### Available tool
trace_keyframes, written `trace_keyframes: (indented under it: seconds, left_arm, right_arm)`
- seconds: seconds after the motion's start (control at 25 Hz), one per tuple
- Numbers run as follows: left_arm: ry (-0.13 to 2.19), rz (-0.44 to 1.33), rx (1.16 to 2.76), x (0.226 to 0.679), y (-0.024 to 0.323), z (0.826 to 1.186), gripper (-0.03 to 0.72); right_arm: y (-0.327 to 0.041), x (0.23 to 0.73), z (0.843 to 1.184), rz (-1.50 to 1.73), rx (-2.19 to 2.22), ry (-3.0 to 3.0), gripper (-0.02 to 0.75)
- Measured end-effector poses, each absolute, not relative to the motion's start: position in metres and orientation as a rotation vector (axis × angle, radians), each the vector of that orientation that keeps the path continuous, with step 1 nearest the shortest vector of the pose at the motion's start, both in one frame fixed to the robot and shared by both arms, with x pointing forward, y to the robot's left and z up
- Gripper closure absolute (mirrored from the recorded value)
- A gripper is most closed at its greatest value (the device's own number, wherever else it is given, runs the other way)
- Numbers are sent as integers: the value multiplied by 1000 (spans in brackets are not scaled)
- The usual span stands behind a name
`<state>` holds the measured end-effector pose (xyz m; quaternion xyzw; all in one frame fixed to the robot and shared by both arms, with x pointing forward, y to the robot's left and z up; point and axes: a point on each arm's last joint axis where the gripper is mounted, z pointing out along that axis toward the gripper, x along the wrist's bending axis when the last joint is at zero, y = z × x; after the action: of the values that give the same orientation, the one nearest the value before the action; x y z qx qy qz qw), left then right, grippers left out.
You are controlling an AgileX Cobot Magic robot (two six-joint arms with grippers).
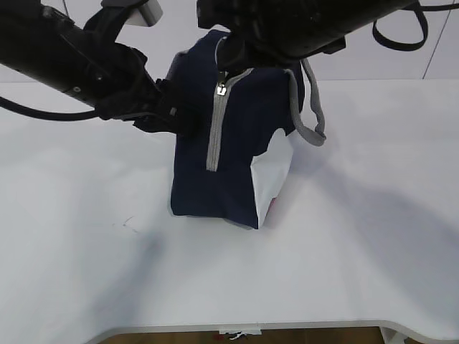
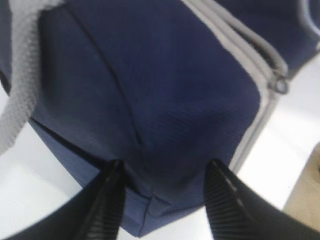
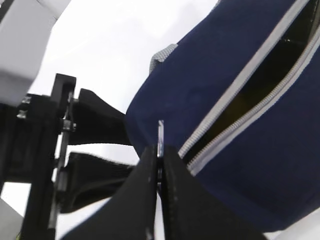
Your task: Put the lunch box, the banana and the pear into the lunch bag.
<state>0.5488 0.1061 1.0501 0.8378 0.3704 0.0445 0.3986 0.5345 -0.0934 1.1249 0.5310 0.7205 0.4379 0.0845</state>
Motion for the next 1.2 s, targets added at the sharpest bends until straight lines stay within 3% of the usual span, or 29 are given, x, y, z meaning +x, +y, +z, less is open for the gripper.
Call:
trace_keyframes:
  seconds: [0.2,0.28,1.2]
  left_arm:
    - [956,99,2126,554,104,1040,632]
    - [957,97,2131,554,104,1038,679]
    - [757,65,2422,527,120,1049,692]
  right_arm:
    - [-93,534,1125,1304,1586,2153,724]
    - [-94,535,1124,1292,1575,2155,724]
    - [-104,554,1136,1240,1360,2048,724]
